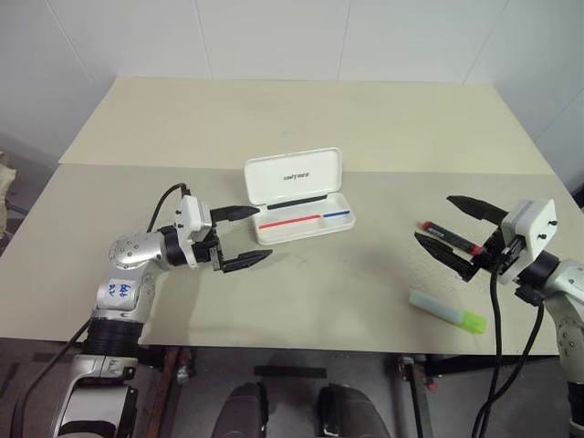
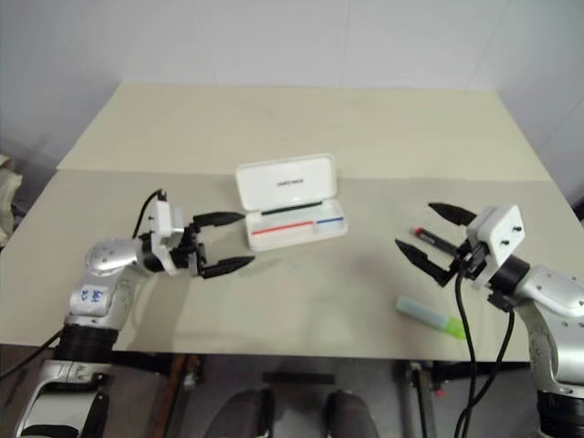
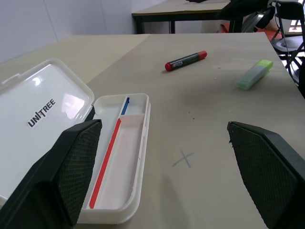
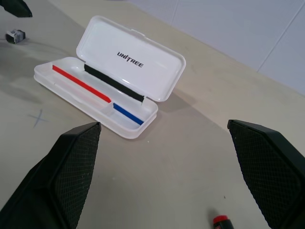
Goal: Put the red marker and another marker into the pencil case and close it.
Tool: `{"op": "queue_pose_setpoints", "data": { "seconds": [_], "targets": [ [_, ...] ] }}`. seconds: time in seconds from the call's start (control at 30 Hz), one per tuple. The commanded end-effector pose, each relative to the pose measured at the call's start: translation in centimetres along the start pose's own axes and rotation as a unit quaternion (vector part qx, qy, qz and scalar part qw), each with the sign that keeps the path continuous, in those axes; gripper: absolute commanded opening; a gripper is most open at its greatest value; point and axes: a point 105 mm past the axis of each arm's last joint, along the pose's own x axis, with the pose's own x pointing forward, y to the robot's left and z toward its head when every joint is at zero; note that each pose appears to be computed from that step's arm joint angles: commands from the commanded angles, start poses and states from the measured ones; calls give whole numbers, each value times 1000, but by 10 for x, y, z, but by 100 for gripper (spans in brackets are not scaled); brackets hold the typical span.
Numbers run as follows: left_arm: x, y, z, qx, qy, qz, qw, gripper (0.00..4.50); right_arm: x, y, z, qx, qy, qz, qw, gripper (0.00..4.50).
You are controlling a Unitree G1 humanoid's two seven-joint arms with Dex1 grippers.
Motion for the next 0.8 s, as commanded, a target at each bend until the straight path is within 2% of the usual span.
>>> {"op": "queue_pose_setpoints", "data": {
  "seconds": [0.03, 0.4, 0.5, 0.63, 0.8],
  "targets": [
    [-5, 5, 6, 25, 1, 13, 1000, 444, 6, -1, 8, -12, -16, 4, 1000, 450],
    [-2, 6, 1, 36, 3, 33, 999, 444, 26, 7, 17, -11, -37, 54, 998, 450],
    [-8, 3, -4, 35, 15, 33, 999, 382, 33, 11, 19, -8, -48, 61, 997, 450],
    [-15, 5, -10, 38, 39, 46, 997, 246, 45, 22, 19, -6, -59, 77, 995, 450],
    [-8, 10, -13, 40, 63, 50, 996, 246, 51, 36, 17, 8, -73, 86, 994, 450]
  ]
}}
